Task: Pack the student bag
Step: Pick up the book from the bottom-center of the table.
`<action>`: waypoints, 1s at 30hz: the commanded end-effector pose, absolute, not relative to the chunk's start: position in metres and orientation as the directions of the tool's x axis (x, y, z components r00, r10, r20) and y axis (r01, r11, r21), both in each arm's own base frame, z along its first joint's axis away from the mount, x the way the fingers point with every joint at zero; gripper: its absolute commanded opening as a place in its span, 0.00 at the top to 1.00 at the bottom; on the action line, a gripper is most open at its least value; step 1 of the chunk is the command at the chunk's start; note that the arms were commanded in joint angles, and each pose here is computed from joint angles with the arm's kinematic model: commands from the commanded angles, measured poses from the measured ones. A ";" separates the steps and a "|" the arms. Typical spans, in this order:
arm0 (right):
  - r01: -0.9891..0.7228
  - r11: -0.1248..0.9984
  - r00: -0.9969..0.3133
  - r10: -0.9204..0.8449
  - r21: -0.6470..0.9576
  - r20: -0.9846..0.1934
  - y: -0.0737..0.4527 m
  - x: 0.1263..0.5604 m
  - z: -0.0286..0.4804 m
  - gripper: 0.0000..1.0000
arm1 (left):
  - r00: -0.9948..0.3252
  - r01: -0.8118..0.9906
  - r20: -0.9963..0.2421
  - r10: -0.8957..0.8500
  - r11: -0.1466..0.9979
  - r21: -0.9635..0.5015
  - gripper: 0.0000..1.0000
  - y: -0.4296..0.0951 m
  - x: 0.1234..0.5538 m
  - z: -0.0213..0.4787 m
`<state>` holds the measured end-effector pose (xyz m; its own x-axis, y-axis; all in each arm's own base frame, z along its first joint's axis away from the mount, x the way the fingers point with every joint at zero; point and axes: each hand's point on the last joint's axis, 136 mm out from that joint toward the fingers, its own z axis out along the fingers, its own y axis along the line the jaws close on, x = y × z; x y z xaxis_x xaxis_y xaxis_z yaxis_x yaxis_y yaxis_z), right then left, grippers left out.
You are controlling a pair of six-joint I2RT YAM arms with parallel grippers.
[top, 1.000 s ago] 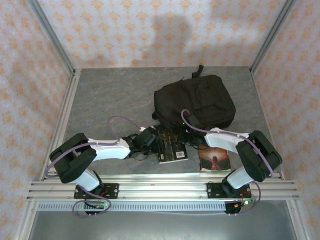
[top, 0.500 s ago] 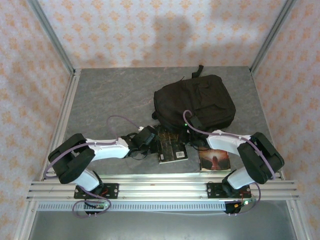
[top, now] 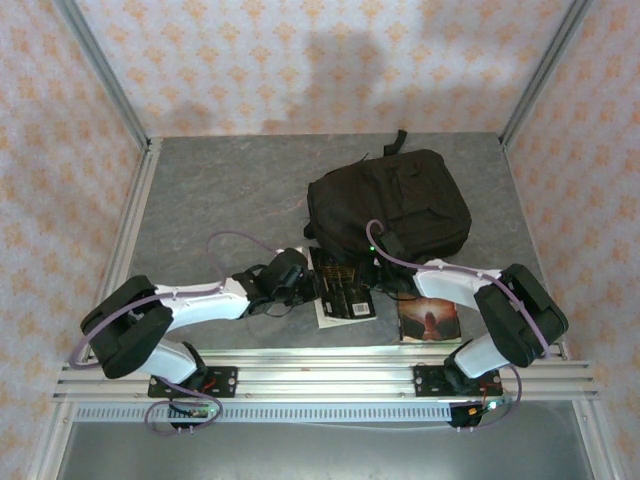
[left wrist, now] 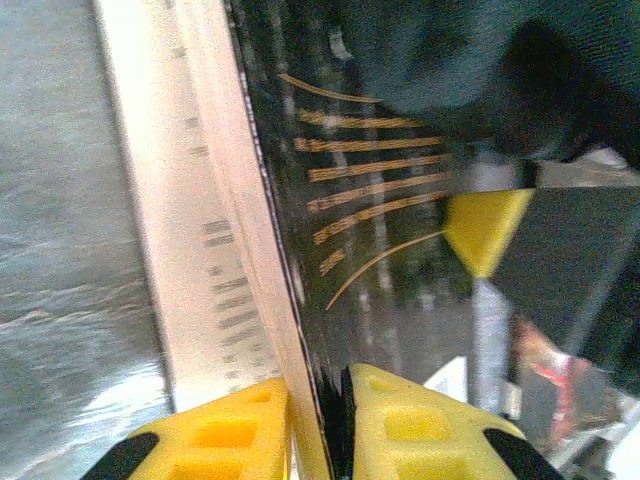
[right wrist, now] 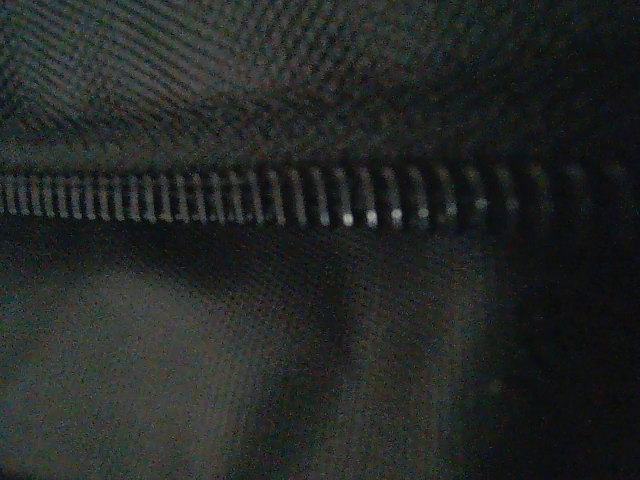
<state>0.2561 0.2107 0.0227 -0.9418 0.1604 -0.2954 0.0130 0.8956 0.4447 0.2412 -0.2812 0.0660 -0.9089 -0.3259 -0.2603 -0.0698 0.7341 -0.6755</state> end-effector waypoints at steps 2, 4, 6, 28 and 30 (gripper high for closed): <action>-0.004 0.880 -0.996 0.040 0.475 -0.082 0.226 0.204 -0.002 0.64 | -0.898 0.020 -0.273 -0.344 0.590 -0.807 0.78 -0.308 0.248 0.109; -0.006 0.881 -0.996 0.038 0.473 -0.085 0.226 0.205 0.000 0.64 | -0.905 0.008 -0.261 -0.337 0.598 -0.802 0.75 -0.309 0.248 0.102; -0.011 0.881 -0.995 0.037 0.473 -0.092 0.227 0.206 0.003 0.64 | -0.918 -0.016 -0.225 -0.326 0.599 -0.801 0.73 -0.313 0.247 0.090; -0.073 0.796 -0.963 0.100 0.601 -0.249 0.233 0.216 0.089 0.27 | -0.854 0.020 -0.400 -0.333 0.747 -0.665 1.00 -0.212 0.222 0.147; -0.094 0.758 -0.954 0.117 0.645 -0.277 0.239 0.218 0.110 0.19 | -0.818 0.048 -0.457 -0.351 0.749 -0.661 1.00 -0.195 0.217 0.170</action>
